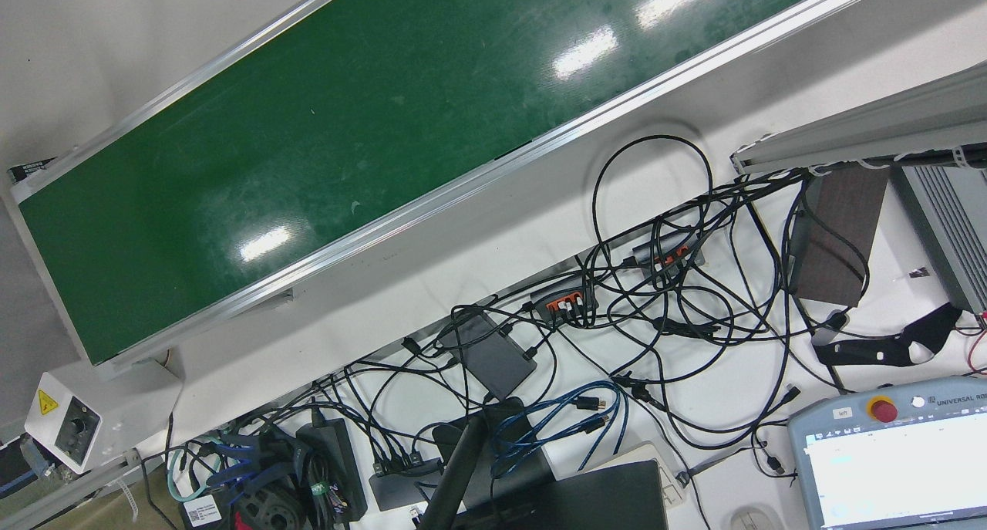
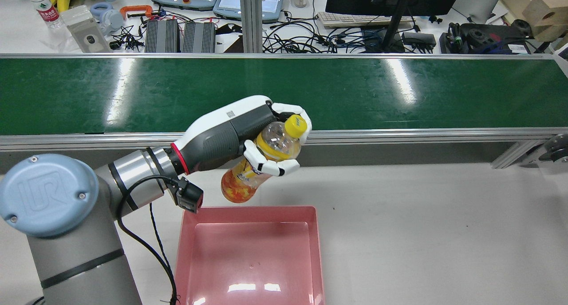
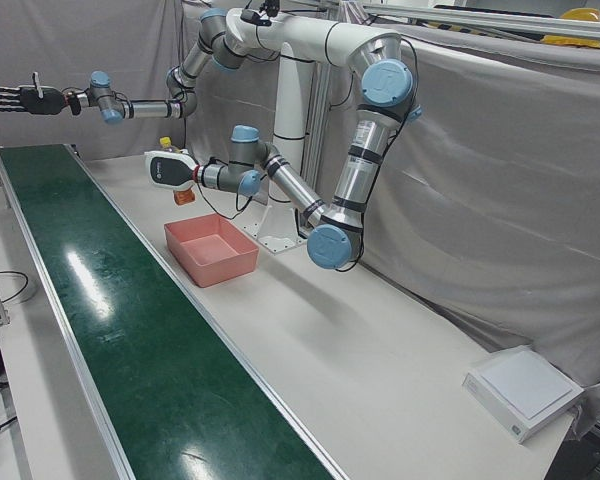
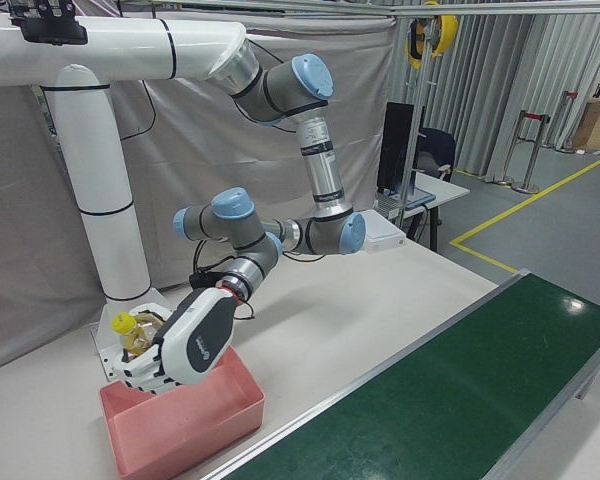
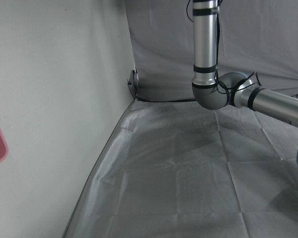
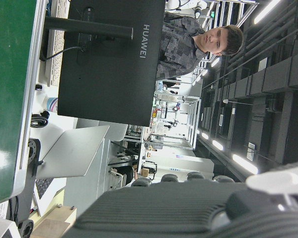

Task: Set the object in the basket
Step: 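Lower the bottle into the pink tray and open the left hand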

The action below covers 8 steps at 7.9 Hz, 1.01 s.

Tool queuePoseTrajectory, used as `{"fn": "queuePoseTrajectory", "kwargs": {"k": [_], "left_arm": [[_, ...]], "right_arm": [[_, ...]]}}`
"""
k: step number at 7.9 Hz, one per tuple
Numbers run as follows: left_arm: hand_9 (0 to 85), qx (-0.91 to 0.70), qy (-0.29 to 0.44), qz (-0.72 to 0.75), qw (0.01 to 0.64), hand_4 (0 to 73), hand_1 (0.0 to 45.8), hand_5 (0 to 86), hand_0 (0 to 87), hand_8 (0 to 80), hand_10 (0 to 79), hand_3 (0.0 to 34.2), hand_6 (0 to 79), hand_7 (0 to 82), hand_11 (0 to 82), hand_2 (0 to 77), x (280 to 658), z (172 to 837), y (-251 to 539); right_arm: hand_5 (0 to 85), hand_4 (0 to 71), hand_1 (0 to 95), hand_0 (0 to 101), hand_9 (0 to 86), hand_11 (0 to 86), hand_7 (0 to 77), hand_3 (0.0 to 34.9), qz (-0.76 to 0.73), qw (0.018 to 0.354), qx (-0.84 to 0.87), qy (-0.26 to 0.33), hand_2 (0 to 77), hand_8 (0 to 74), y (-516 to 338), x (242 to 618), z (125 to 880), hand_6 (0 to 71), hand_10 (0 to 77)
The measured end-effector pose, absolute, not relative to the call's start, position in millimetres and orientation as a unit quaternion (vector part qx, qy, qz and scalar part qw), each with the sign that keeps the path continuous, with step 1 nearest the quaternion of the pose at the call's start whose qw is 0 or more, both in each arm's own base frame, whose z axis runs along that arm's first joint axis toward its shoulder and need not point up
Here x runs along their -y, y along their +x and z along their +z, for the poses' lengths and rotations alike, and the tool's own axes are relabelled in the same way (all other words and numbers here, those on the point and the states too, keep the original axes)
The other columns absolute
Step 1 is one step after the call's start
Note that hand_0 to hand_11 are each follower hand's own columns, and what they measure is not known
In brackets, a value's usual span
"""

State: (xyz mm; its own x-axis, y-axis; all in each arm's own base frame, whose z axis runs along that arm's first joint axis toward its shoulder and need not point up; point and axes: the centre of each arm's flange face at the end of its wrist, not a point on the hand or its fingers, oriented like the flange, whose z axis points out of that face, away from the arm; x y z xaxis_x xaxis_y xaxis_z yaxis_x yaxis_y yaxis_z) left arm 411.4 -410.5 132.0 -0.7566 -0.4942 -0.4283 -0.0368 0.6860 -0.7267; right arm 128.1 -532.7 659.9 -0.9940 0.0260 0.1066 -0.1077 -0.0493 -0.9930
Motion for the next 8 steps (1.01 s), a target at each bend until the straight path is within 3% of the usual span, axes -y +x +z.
{"fn": "queuePoseTrajectory", "kwargs": {"k": [3, 6, 7, 8], "left_arm": [[69.8, -0.852, -0.169, -0.334, 0.365, 35.5, 5.4, 58.9, 47.7, 56.7, 51.8, 0.0, 50.2, 62.2, 69.3, 48.5, 324, 117, 478], [69.8, -0.845, -0.167, -0.34, 0.379, 32.2, 6.0, 49.1, 47.7, 56.7, 51.8, 0.0, 45.3, 64.4, 69.3, 48.5, 309, 126, 496], [51.8, -0.843, -0.165, -0.341, 0.381, 21.8, 12.0, 29.5, 47.7, 35.5, 47.5, 0.0, 28.4, 48.5, 63.8, 43.1, 310, 129, 497], [33.8, -0.843, -0.163, -0.343, 0.382, 8.7, 22.9, 17.5, 47.8, 16.9, 31.1, 0.0, 9.3, 30.0, 46.9, 30.0, 311, 131, 496]], "right_arm": [[0.0, 0.0, 0.0, 0, 0.0, 0.0, 0.5, 0.3, 0.724, 0.046, 0.688, 0.03, 0.5, 0.0, 128, 533, 660, 0.0, 0.0], [0.0, 0.0, 0.0, 0, 0.0, 0.0, 0.5, 0.2, 0.724, 0.046, 0.687, 0.03, 0.5, 0.0, 128, 533, 661, 0.0, 0.0], [0.0, 0.0, 0.0, 0, 0.0, 0.0, 0.5, 0.2, 0.724, 0.046, 0.688, 0.03, 0.5, 0.0, 128, 533, 660, 0.0, 0.0], [0.0, 0.0, 0.0, 0, 0.0, 0.0, 0.5, 0.2, 0.724, 0.046, 0.688, 0.03, 0.5, 0.0, 128, 533, 660, 0.0, 0.0]]}}
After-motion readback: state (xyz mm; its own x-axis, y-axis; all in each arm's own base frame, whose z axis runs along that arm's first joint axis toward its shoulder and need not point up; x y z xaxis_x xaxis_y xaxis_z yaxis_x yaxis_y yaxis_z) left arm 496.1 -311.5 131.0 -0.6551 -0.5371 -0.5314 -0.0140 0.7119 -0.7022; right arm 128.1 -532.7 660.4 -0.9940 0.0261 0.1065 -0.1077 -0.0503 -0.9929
